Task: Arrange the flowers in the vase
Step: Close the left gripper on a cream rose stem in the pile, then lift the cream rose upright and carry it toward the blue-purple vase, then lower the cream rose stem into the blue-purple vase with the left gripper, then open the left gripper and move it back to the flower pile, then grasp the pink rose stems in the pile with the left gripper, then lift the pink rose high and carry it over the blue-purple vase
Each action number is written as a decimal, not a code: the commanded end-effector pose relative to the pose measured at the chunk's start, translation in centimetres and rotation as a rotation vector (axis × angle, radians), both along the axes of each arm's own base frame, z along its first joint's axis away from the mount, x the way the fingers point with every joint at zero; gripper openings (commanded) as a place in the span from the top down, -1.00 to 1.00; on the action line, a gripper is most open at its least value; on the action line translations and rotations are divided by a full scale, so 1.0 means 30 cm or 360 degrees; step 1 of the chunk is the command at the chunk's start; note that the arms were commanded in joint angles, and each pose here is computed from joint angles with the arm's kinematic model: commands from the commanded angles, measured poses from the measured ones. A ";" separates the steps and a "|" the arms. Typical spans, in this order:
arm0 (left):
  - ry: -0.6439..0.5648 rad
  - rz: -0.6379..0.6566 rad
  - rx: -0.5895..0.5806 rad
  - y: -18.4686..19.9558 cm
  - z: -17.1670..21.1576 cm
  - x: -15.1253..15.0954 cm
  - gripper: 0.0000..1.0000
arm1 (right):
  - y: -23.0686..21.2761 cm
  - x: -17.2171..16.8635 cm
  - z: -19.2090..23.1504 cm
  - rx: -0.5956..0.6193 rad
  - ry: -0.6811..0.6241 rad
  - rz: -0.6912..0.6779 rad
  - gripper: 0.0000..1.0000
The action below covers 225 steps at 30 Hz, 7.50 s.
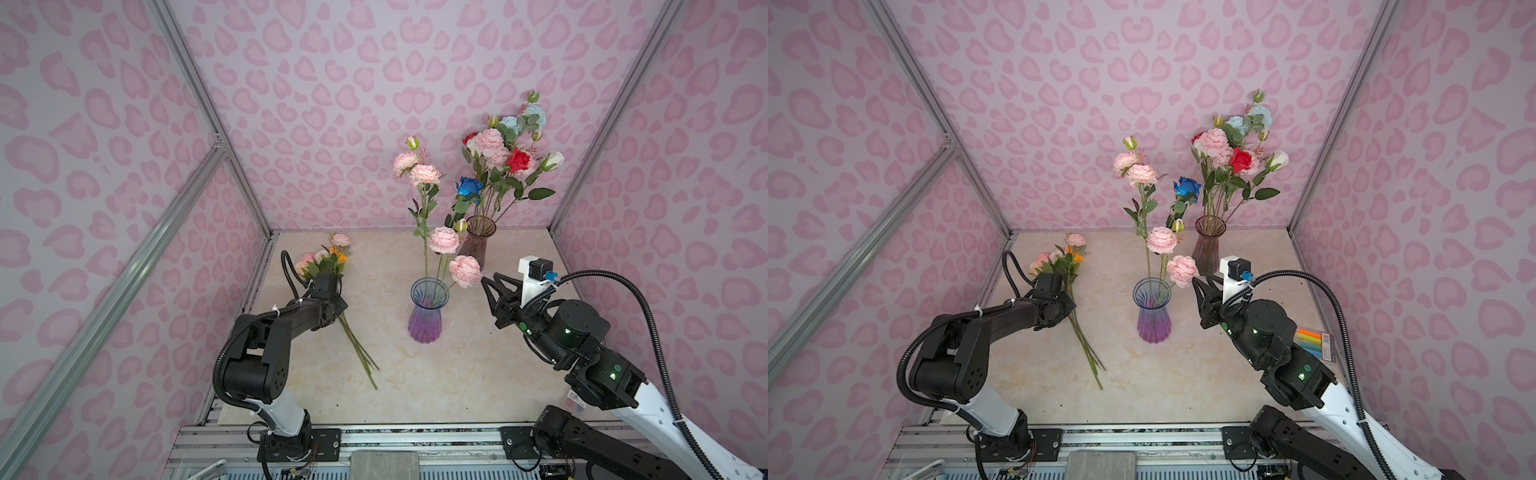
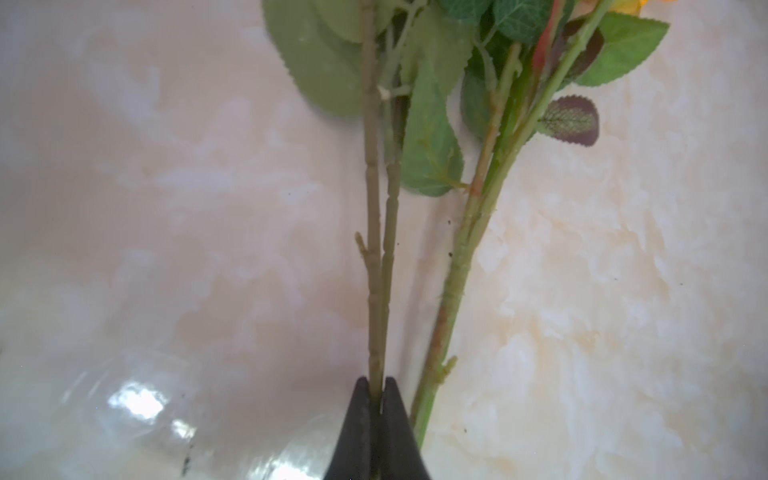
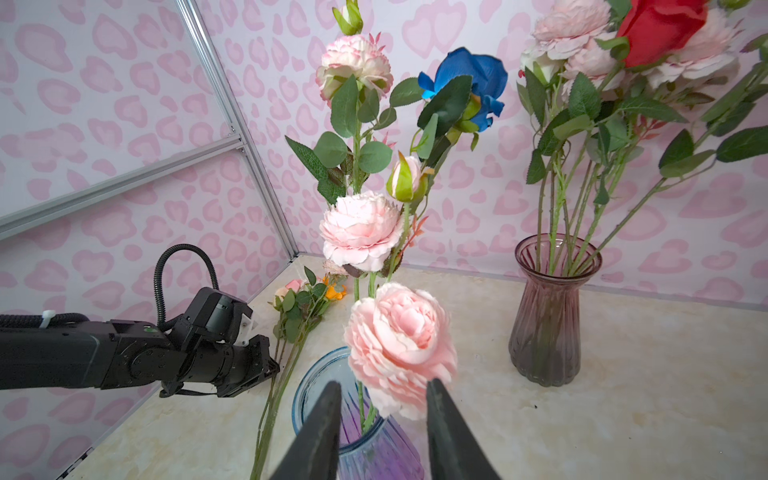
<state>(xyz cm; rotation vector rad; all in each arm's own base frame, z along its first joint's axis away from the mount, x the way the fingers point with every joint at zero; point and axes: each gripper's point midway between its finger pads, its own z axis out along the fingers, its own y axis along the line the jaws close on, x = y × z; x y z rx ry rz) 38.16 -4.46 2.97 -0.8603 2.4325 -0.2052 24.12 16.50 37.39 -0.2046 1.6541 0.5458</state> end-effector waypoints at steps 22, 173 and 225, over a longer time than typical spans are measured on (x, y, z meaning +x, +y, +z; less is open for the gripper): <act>-0.0518 -0.0286 -0.0038 -0.063 0.477 -0.084 0.94 | 0.034 0.010 -0.016 0.0039 0.0009 0.0048 0.30; 0.0193 -0.0336 0.0543 -0.031 -0.032 0.075 0.49 | -0.108 -0.014 -0.286 0.0169 0.0133 -0.0142 -0.05; -0.1030 -0.0840 0.0104 -0.339 0.787 0.050 0.94 | -0.100 -0.016 -0.182 0.0181 0.0029 -0.0108 -0.06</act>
